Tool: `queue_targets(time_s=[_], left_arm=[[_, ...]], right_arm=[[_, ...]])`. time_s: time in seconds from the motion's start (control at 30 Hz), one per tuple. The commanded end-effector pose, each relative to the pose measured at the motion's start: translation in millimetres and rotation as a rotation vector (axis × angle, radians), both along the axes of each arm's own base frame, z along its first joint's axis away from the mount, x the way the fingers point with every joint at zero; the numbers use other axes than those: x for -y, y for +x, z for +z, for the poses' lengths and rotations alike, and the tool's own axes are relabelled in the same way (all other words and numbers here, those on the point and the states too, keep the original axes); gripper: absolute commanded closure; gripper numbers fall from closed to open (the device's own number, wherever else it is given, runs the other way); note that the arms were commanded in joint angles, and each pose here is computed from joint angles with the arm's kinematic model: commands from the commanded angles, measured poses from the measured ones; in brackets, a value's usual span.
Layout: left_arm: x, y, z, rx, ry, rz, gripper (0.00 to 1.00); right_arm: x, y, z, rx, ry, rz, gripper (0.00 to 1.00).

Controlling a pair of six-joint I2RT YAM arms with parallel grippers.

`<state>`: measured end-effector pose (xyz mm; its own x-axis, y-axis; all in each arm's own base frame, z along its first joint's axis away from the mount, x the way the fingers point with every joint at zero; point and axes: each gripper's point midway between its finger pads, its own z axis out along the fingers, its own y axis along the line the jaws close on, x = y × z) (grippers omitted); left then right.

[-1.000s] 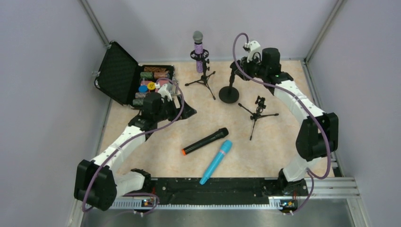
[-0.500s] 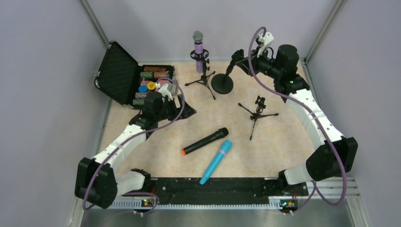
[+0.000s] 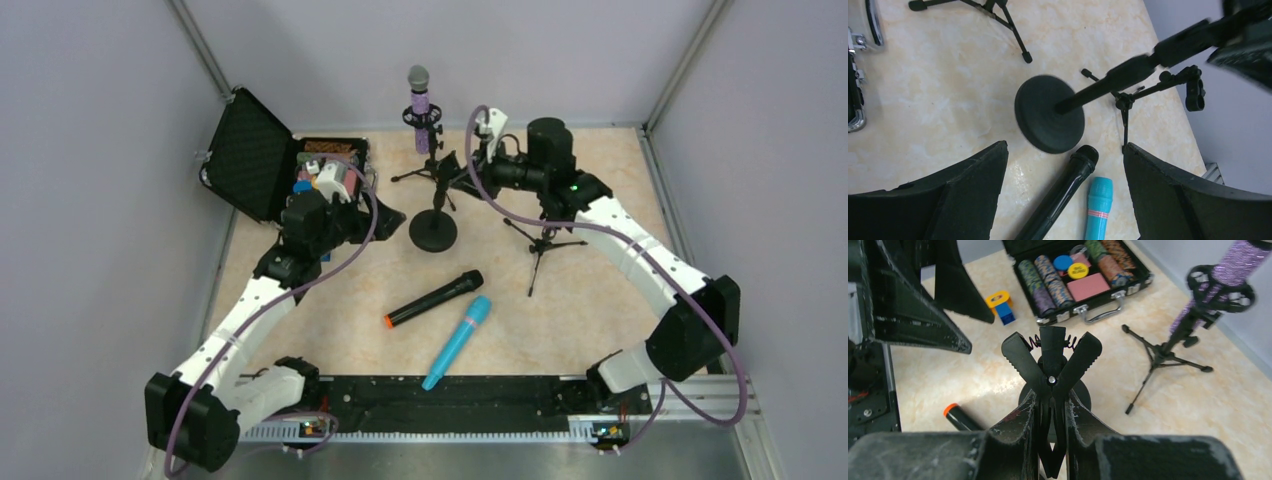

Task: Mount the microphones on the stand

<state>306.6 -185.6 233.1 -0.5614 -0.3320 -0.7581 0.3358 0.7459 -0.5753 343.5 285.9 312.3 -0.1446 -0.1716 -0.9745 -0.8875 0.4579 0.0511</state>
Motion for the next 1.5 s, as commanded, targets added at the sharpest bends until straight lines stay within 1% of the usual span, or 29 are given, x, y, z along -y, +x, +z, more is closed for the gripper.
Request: queue_targets(time_s=[0.0,0.1,0.4,0.47,0.5,0.53,0.6,0.67,0.7,0.73,0.8,0.87,1.03,1.2,1.27,1.33,1.47], left_arm=[[-10,5,33,0.113,0.009,0.048,0.1],[-13,3,30,0.109,0.017,0.06,0.1],[-14,-3,25,0.095,0.015,0.053,0.1],[-13,-3,28,0.097,0.009,0.051,0.1],[-13,-3,29,0.097,0.006,0.05,0.1],[-12,-4,31,0.1,0.001,0.047,0.1],[-11,-6,35,0.108,-0.004,0.036,0.1],[-9,-7,40,0.115,-0.006,0.026,0.1],[-9,-7,41,0.114,-0.005,0.022,0.1],[-9,-7,42,0.116,-0.005,0.018,0.1],[-8,-8,43,0.12,-0.005,0.015,0.1],[-8,-8,43,0.121,-0.004,0.015,0.1],[-6,-8,43,0.115,-0.012,0.005,0.1],[-5,-8,36,0.095,-0.011,0.001,0.1],[-5,-8,33,0.091,-0.009,0.0,0.1],[-5,-8,32,0.088,-0.009,0.002,0.1],[-5,-9,30,0.08,-0.017,0.005,0.1]], right_arm=[[-34,-10,2,0.156,-0.053,0.103,1.0],[-47,-11,-18,0.179,-0.122,0.112,1.0],[-57,0,-53,0.195,-0.2,0.161,1.0],[-57,0,-59,0.19,-0.211,0.17,0.95],[-56,-1,-61,0.191,-0.214,0.172,0.92],[-56,-1,-62,0.189,-0.216,0.169,0.85],[-53,-3,-62,0.184,-0.215,0.162,0.59],[-51,-6,-60,0.185,-0.207,0.157,0.37],[-50,-8,-60,0.184,-0.2,0.154,0.3],[-48,-10,-58,0.183,-0.192,0.147,0.26],[-45,-13,-54,0.181,-0.178,0.132,0.2],[-41,-18,-53,0.159,-0.168,0.118,0.17],[-28,-28,-44,0.053,-0.103,0.056,0.15],[-14,-42,-23,-0.119,0.082,0.082,0.14],[-7,-45,-18,-0.19,0.144,0.067,0.14],[-2,-42,-10,-0.226,0.192,0.038,0.14],[8,-36,-4,-0.4,0.304,-0.022,0.12]])
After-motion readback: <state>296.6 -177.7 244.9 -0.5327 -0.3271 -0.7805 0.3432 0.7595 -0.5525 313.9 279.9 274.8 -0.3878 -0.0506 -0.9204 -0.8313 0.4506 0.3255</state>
